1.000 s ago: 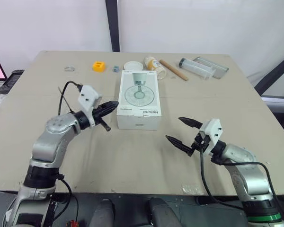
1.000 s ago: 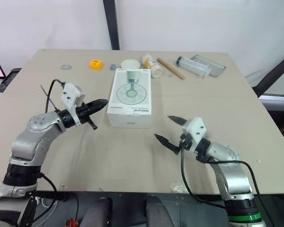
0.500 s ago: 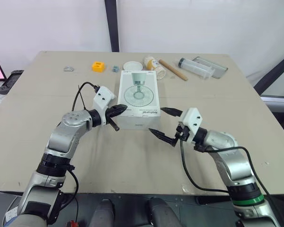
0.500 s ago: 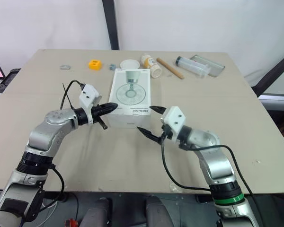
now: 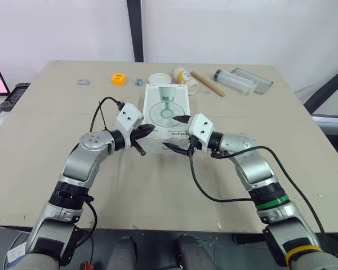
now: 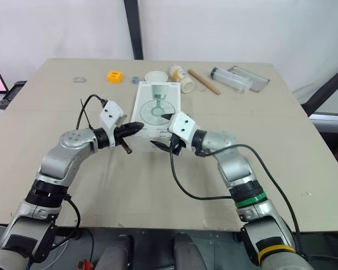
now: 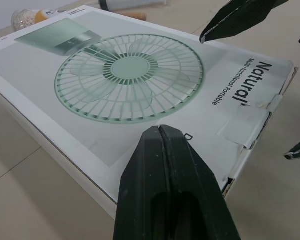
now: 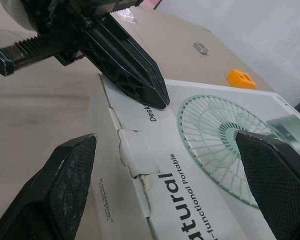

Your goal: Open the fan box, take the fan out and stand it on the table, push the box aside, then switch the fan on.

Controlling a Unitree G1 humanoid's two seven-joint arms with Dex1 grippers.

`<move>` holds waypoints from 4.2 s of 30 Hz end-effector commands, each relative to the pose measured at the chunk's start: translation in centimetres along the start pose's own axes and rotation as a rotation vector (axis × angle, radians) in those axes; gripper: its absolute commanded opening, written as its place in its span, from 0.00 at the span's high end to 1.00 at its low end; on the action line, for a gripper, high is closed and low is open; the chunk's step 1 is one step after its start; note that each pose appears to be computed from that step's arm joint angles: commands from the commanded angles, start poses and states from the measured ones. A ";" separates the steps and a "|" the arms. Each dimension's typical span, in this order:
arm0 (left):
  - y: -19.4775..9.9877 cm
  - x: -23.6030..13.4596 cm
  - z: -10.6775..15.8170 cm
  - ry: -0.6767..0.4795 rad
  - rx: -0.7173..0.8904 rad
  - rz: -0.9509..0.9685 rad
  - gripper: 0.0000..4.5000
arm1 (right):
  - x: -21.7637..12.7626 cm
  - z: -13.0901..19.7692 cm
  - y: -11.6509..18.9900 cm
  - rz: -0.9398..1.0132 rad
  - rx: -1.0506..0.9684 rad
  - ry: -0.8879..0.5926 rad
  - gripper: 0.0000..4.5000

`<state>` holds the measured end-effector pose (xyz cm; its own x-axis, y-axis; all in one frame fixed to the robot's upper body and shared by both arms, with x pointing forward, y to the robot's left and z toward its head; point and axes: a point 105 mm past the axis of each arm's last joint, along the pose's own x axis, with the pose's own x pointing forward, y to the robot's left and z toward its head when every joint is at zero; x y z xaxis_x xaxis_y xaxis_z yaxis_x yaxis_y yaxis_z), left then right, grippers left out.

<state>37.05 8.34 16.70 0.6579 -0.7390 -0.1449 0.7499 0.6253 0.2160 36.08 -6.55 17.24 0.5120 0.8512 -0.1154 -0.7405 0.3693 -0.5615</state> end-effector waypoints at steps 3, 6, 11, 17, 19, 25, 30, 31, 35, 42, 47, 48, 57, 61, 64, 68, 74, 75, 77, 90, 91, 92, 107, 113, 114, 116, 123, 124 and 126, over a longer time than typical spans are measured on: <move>-0.6 0.3 -1.8 0.054 -0.028 0.000 0.99 | 0.3 0.7 -0.8 0.011 -0.074 -0.021 0.00; -0.7 0.3 -1.8 0.054 -0.031 0.001 0.99 | 0.3 0.6 -1.1 0.003 -0.083 -0.022 0.00; -0.7 0.4 -1.9 0.054 -0.030 0.002 0.99 | 0.1 1.0 -2.0 -0.028 -0.091 -0.038 0.00; -0.8 0.5 -2.0 0.058 -0.030 -0.003 0.99 | -0.3 1.4 -3.0 -0.065 -0.099 -0.047 0.00; -0.9 0.5 -2.1 0.059 -0.030 -0.007 0.99 | -0.6 1.5 -3.3 -0.080 -0.106 -0.048 0.00; -1.1 0.7 -2.1 0.059 -0.031 -0.014 0.99 | -0.9 2.1 -4.3 -0.120 -0.124 -0.063 0.00; -1.2 0.8 -2.2 0.059 -0.032 -0.019 0.99 | -1.0 2.9 -5.4 -0.175 -0.121 -0.096 0.00; -1.3 0.8 -2.2 0.059 -0.033 -0.020 0.99 | -1.0 3.1 -5.6 -0.188 -0.116 -0.105 0.00; -1.4 0.8 -2.3 0.060 -0.035 -0.022 0.99 | -1.3 3.5 -6.2 -0.225 -0.085 -0.127 0.00; -1.5 0.8 -2.5 0.064 -0.041 -0.022 0.99 | -2.1 2.5 -4.6 -0.147 0.035 -0.104 0.00; -1.5 0.8 -2.5 0.063 -0.044 -0.019 0.99 | -3.0 1.9 -1.9 -0.030 0.105 -0.076 0.00; -1.4 0.8 -2.5 0.063 -0.045 -0.018 0.99 | -3.1 1.8 -1.2 -0.005 0.119 -0.071 0.00; -1.4 0.9 -2.4 0.063 -0.046 -0.019 0.99 | -3.8 1.2 4.5 0.198 0.222 -0.039 0.00; -1.4 0.9 -2.4 0.065 -0.045 -0.019 0.99 | -4.1 0.8 5.8 0.233 0.250 -0.010 0.00; -1.4 0.9 -2.5 0.067 -0.043 -0.022 0.99 | -4.7 0.1 6.9 0.272 0.273 0.031 0.00; -1.4 1.0 -2.4 0.068 -0.045 -0.021 0.99 | -5.7 -0.5 8.5 0.333 0.350 0.086 0.00; -1.3 0.8 -2.5 0.064 -0.068 -0.013 0.99 | -6.4 -1.1 9.5 0.340 0.356 0.142 0.00; -1.2 0.7 -2.5 0.063 -0.075 -0.011 0.99 | -6.4 -1.1 9.5 0.339 0.361 0.144 0.00; -1.1 0.6 -2.5 0.057 -0.105 -0.004 0.99 | -6.6 -1.4 9.7 0.340 0.369 0.159 0.00; -0.9 0.5 -2.4 0.054 -0.127 -0.001 0.99 | -7.8 -2.4 5.7 0.098 0.464 0.144 0.00; -0.9 0.5 -2.4 0.053 -0.128 0.000 0.99 | -8.0 -2.6 5.2 0.067 0.470 0.148 0.00; -0.9 0.5 -2.4 0.053 -0.129 0.001 0.99 | -8.1 -2.9 4.7 0.031 0.483 0.148 0.00; -1.2 0.6 -2.2 0.049 -0.120 -0.009 0.99 | -5.0 -4.3 3.6 -0.129 0.586 0.095 0.00; -1.2 0.6 -2.1 0.050 -0.119 -0.008 0.99 | -4.3 -3.9 4.0 -0.104 0.600 0.063 0.00; -1.2 0.6 -2.1 0.050 -0.119 -0.008 0.99 | -4.3 -3.8 4.0 -0.101 0.601 0.059 0.00; -1.2 0.6 -2.1 0.049 -0.120 -0.008 0.99 | -4.3 -3.6 4.3 -0.080 0.608 0.053 0.00; -1.3 0.7 -2.1 0.046 -0.119 -0.009 0.99 | -4.6 -3.4 5.3 -0.035 0.619 0.055 0.00; -1.3 0.7 -2.1 0.046 -0.119 -0.010 0.99 | -4.7 -3.4 5.3 -0.034 0.621 0.056 0.00; -1.3 0.8 -2.1 0.046 -0.118 -0.012 0.99 | -4.8 -3.4 5.5 -0.030 0.623 0.059 0.00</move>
<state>36.85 7.51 16.23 0.6569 -0.7431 -0.1272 0.7538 0.6434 0.1337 31.56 -10.45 10.56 0.5715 0.7951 -0.2030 -0.8064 0.5899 0.0403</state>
